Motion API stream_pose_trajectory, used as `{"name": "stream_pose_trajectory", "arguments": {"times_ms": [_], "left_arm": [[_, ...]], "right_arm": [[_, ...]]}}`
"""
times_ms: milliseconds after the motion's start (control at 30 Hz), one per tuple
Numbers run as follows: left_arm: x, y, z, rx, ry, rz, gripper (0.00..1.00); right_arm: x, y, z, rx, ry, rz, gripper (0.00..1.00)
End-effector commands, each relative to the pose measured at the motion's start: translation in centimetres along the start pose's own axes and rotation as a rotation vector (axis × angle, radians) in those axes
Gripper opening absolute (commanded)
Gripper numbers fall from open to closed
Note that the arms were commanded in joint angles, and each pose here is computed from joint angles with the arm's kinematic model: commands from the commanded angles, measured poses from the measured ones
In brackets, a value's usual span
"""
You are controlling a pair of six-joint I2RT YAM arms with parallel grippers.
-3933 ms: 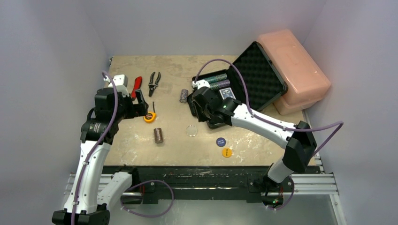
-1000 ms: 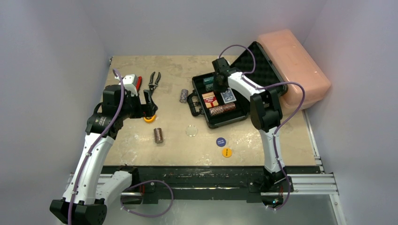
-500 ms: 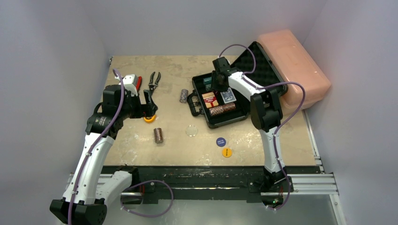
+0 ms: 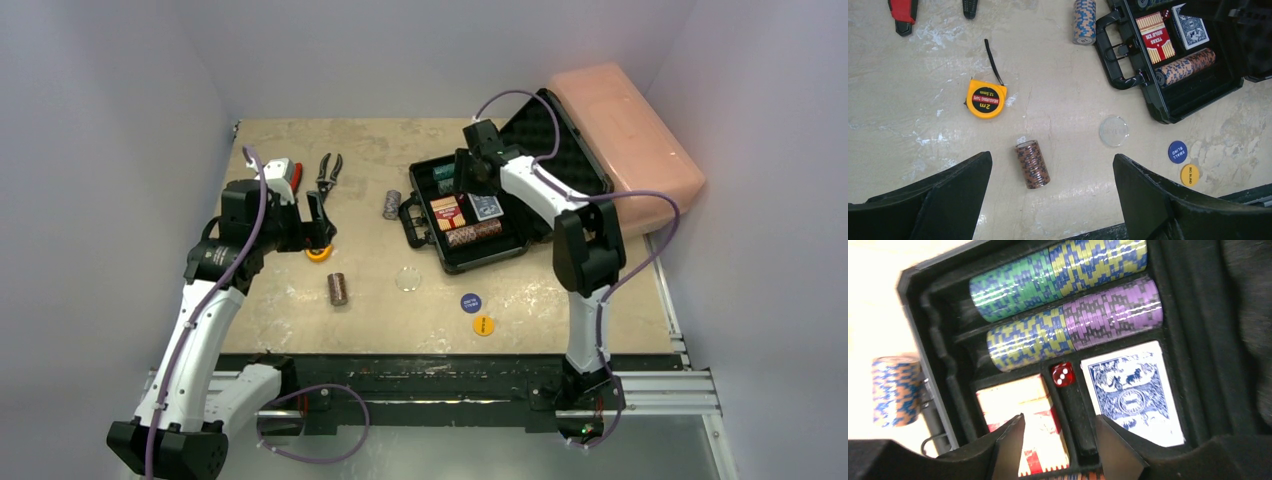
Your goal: Pack up texas hold em set
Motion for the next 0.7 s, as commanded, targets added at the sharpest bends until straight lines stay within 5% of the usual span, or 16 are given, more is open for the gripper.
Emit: {"name": "stream_pose_trajectory", "arguments": {"times_ms": [0,367,667], "left_arm": [[-0.3,0.3,1.4,-0.046,-0.015,-0.002,0.91],[0.3,-0.5,0.7,0.042,-0.002,0.059,0.92],[0.8,-1.5,-3.7,0.195,0.115,0.079,0.93]], "right_arm": [[-0.1,6.0,2.0,-0.123,0.0,0.065,0.61],[-2.0,12.0,-0.6,-0.19,-0.007,0.12,0.91],[-2.7,13.7,-4.0,-0.193,-0.023,0.226,0.97]]}}
Point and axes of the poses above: each gripper's point midway between its finger pads, its own y axis back along the fingers, its own x axis along the line the jaws close on, z = x × y, the point moved 7 cm from there along y, back along the fingers, and after that the axes turned 1 degree about -y, right-handed, at the moved point
